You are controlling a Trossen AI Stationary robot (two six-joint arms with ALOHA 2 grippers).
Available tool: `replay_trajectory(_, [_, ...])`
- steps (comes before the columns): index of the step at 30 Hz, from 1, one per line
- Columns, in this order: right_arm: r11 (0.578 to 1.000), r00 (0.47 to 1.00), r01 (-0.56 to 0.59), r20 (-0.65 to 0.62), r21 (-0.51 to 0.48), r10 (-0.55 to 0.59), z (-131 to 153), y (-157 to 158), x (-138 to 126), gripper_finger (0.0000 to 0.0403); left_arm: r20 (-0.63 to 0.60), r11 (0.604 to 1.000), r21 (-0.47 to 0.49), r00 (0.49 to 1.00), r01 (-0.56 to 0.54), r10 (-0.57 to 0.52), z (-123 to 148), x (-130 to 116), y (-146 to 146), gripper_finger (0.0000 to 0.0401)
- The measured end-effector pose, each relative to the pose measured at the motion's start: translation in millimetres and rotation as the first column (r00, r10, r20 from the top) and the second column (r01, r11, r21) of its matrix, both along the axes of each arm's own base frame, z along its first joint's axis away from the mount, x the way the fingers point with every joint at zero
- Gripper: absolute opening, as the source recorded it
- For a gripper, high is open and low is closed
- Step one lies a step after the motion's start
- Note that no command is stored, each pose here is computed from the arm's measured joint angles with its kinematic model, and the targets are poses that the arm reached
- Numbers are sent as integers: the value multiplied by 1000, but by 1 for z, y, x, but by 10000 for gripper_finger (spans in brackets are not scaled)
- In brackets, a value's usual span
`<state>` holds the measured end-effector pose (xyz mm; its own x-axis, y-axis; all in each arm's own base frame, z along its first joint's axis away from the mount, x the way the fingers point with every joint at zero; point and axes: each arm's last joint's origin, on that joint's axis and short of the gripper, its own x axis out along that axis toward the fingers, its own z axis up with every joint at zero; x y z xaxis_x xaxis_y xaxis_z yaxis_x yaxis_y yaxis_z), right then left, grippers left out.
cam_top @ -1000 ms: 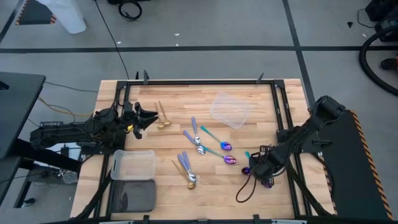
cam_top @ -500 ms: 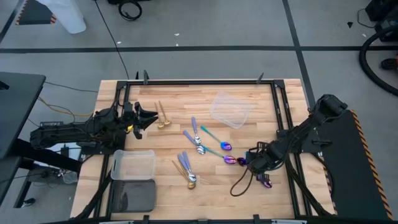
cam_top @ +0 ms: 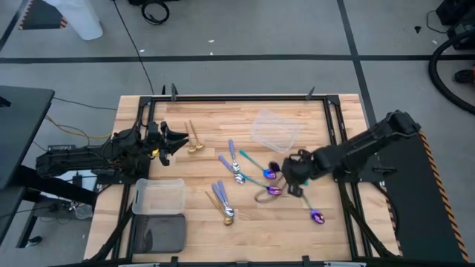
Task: Sort silverware by color (type)
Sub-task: Put the blue spoon into the top transparent bin
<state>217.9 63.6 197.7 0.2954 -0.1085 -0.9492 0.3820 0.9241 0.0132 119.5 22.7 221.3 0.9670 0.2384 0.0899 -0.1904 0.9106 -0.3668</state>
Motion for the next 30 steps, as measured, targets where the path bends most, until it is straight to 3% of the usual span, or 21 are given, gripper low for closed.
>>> replay_trajectory(6, [989,982,148,116,32,-150,20,-36,23,24,0,1000,-1,1000,0,0,0,0,0,130])
replay_trajectory(19, [967,928,247,302,-62,-218,77,-107,45,25,-58,994,-101,998,-46,40,-8,10,3,130])
replay_trajectory(24, [956,926,266,310,-126,-216,81,-133,42,25,-114,995,-95,993,-33,22,4,16,2,130])
replay_trajectory(30, [948,944,280,223,-149,-243,63,-160,44,25,-218,999,-38,976,3,-12,19,24,-3,130])
